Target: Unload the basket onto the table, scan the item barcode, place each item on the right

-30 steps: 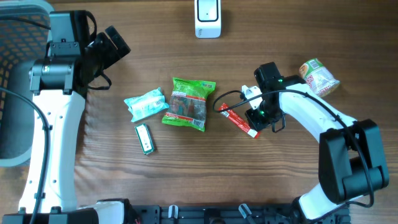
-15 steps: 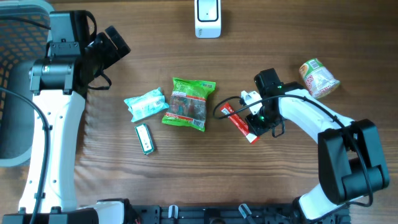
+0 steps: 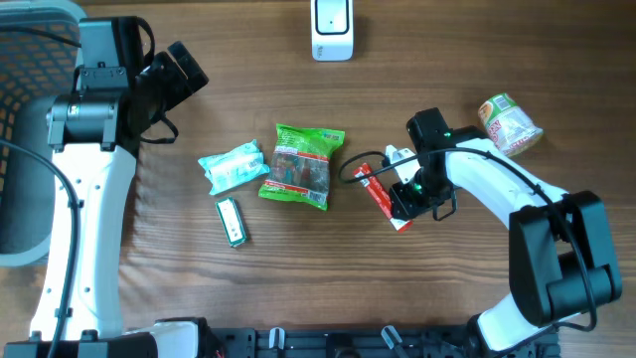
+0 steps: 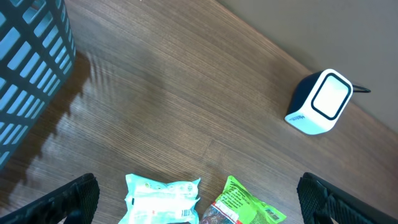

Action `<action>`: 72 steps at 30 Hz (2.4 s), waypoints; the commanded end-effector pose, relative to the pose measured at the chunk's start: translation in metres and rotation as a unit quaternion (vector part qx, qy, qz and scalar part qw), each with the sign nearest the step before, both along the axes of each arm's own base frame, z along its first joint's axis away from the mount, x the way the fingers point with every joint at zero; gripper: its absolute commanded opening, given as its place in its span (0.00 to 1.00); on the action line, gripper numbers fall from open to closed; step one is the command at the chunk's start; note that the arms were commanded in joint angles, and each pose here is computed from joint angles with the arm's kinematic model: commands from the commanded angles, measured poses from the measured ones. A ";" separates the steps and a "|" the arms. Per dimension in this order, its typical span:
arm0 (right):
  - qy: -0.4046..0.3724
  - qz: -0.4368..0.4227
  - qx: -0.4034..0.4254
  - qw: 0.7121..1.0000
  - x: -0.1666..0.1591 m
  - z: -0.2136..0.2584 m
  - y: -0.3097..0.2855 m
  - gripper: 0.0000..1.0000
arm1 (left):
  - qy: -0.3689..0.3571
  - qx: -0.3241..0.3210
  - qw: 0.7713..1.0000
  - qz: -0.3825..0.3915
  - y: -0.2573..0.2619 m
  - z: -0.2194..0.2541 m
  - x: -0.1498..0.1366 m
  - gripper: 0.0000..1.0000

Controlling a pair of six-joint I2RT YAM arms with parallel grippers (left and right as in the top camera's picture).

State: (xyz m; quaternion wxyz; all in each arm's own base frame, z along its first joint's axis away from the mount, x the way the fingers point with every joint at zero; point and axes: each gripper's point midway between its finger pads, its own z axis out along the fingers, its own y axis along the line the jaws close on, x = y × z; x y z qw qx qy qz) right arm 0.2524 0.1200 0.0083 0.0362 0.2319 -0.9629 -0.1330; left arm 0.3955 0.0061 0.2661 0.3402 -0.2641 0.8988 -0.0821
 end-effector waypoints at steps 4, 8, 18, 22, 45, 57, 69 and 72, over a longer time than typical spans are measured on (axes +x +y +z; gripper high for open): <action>-0.012 -0.019 -0.003 1.000 -0.002 -0.014 -0.002 0.35 | -0.017 0.005 1.000 -0.006 0.001 0.013 -0.001 1.00; -0.020 -0.034 -0.031 0.999 -0.006 -0.028 -0.013 0.33 | -0.017 0.005 1.000 -0.006 0.001 0.013 -0.001 1.00; 0.008 -0.041 -0.009 0.999 -0.025 -0.036 -0.007 0.43 | -0.017 0.005 1.000 -0.006 0.001 0.013 -0.001 1.00; 0.018 -0.021 0.015 1.000 -0.031 -0.034 -0.001 0.29 | -0.017 0.005 1.000 -0.006 0.001 0.013 -0.001 1.00; -0.035 -0.004 -0.159 0.987 -0.048 -0.061 -0.028 0.29 | -0.017 0.005 1.000 -0.006 0.001 0.013 -0.001 1.00; -0.049 -0.020 -0.133 0.990 -0.029 -0.040 -0.013 0.04 | -0.017 0.005 1.000 -0.006 0.001 0.013 -0.001 1.00; -0.249 -0.082 -0.025 0.965 0.048 0.088 0.022 0.04 | -0.017 0.005 1.000 -0.006 0.001 0.013 -0.001 1.00; -0.263 -0.083 -0.016 0.961 0.049 0.105 0.023 0.04 | -0.017 0.005 1.000 -0.006 0.001 0.013 -0.001 1.00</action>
